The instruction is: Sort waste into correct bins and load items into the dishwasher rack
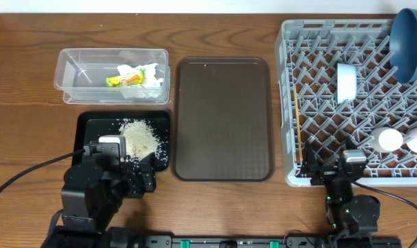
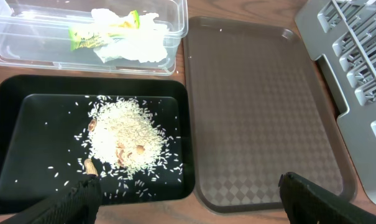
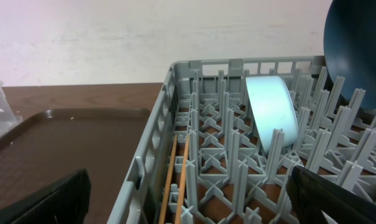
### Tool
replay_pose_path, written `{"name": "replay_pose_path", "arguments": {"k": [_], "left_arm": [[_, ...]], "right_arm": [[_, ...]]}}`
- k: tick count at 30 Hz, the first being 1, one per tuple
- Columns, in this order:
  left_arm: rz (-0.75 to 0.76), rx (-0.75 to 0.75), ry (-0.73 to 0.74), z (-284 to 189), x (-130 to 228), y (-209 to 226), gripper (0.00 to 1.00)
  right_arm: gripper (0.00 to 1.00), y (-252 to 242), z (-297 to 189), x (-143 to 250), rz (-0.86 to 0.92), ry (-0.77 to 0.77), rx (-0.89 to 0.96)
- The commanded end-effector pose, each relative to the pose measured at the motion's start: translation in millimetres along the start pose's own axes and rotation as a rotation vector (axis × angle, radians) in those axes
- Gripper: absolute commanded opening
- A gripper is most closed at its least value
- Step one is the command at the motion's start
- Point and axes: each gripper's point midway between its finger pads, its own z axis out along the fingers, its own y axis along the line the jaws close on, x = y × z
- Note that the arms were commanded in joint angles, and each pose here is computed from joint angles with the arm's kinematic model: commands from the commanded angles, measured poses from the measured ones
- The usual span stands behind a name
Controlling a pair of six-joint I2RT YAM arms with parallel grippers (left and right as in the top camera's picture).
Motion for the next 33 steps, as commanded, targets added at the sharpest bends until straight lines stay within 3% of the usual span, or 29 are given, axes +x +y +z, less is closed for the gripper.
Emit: {"name": "replay_pose_path", "arguments": {"k": [1,19,25,33], "left_arm": [[0.006,0.003,0.001,0,1,0,0.94],[0.018,0.0,-0.014,-3,2,0,0.94],[0.024,-0.068,-0.107,-4,14,19,0.94],[0.029,-0.056,-0.302,39,33,34,0.94]], "right_arm": [[0.99,-2,0,0,-0.011,-0.005,0.004],[0.99,-2,0,0,-0.011,-0.005,0.004],[0.99,-2,0,0,-0.011,-0.005,0.004],[0.99,-2,0,0,-0.011,-0.005,0.004]]}}
